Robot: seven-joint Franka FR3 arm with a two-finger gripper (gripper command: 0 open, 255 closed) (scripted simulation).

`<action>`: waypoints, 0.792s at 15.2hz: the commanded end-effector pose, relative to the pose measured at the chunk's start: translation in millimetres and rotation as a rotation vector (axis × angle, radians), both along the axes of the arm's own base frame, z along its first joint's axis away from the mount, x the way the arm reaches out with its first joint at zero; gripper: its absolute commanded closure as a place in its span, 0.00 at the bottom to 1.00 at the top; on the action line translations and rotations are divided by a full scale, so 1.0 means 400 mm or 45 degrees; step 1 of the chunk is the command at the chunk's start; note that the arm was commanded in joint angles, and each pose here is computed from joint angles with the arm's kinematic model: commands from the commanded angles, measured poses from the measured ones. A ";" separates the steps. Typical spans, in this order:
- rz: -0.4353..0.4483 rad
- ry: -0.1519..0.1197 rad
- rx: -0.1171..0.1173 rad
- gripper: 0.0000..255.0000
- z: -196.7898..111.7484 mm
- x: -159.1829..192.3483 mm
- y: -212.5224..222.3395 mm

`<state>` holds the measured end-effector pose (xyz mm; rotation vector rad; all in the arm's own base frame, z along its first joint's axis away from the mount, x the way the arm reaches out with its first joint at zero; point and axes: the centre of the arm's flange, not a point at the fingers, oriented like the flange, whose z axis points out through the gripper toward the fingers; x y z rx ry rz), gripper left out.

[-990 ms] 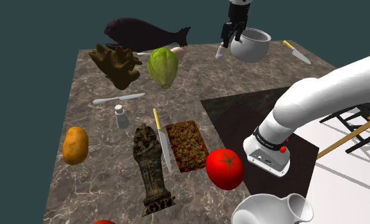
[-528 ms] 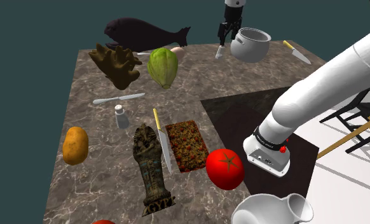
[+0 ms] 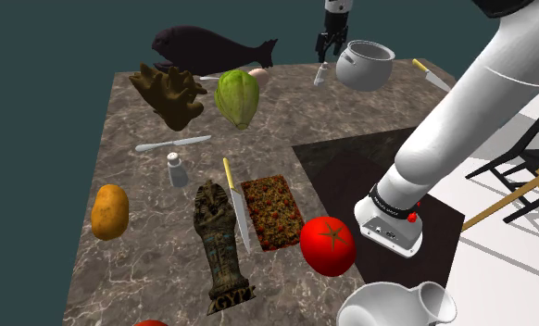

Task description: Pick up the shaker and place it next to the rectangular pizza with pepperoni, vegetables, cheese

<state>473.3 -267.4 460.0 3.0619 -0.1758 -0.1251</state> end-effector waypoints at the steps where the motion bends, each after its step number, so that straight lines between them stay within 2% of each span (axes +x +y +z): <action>1: -0.006 0.001 0.001 0.00 -0.025 0.040 -0.062; 11: -0.040 0.003 0.011 0.00 -0.128 0.203 -0.331; 12: -0.040 0.003 0.011 0.00 -0.142 0.202 -0.332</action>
